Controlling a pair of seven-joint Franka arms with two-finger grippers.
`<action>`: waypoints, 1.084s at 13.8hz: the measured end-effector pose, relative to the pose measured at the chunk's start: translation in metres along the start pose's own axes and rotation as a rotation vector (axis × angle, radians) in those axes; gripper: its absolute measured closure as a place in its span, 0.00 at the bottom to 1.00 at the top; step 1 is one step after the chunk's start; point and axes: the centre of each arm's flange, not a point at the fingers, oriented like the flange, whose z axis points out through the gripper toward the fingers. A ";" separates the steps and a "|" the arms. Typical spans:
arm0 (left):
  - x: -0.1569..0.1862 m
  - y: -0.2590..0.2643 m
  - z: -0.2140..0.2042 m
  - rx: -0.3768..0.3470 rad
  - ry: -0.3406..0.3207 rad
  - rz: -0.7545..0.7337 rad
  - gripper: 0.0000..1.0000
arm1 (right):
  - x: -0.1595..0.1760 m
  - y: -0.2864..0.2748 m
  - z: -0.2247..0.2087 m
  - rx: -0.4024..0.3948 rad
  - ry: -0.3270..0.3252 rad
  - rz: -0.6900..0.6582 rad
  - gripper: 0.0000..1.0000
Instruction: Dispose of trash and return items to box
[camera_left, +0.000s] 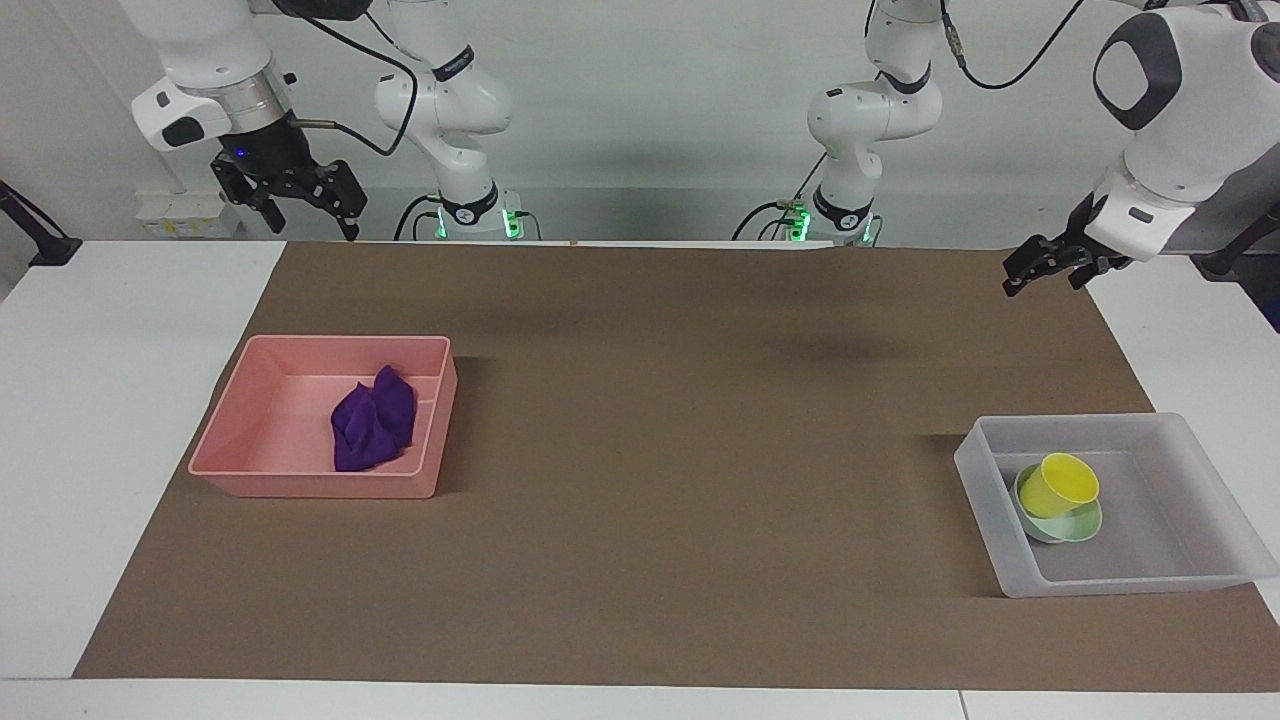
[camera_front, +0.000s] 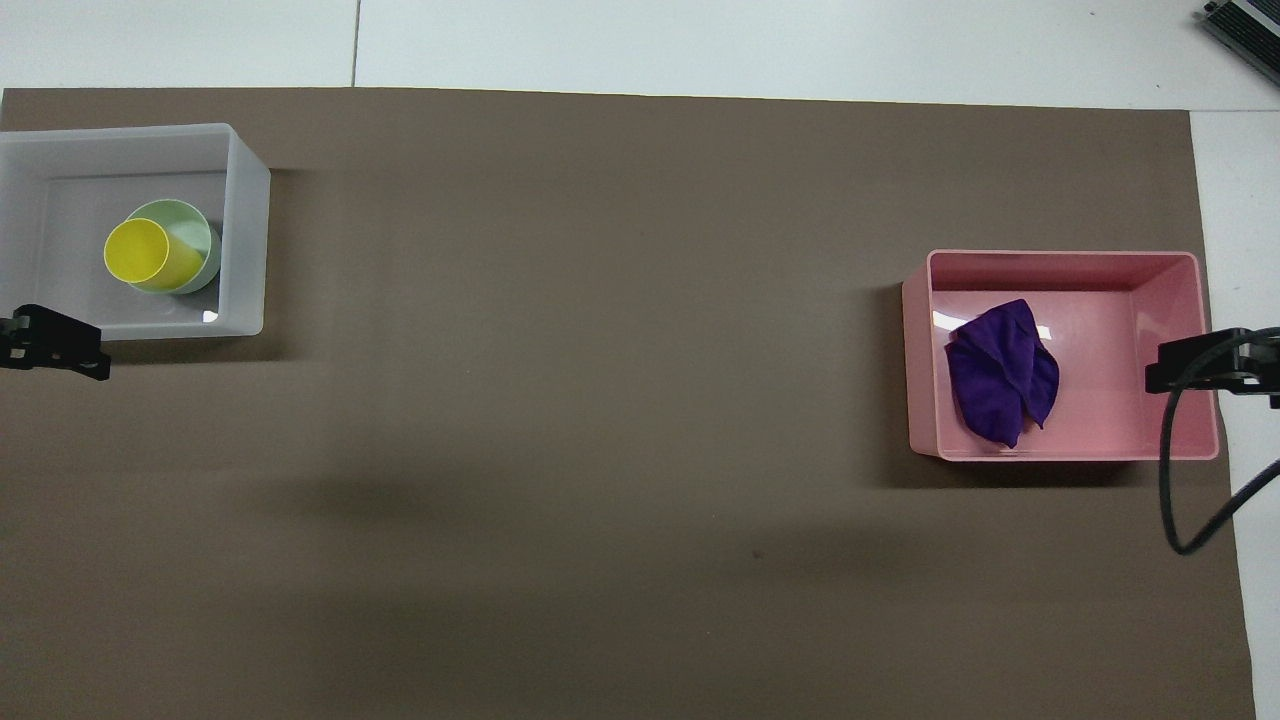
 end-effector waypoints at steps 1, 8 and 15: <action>0.001 0.008 0.001 0.002 0.005 0.007 0.00 | 0.002 0.000 0.003 0.001 0.011 0.000 0.00; 0.003 0.031 -0.019 0.002 0.084 0.042 0.00 | 0.005 -0.001 0.010 0.002 0.018 -0.001 0.00; 0.000 0.029 -0.023 0.001 0.092 0.039 0.00 | 0.005 -0.001 0.010 0.002 0.019 -0.001 0.00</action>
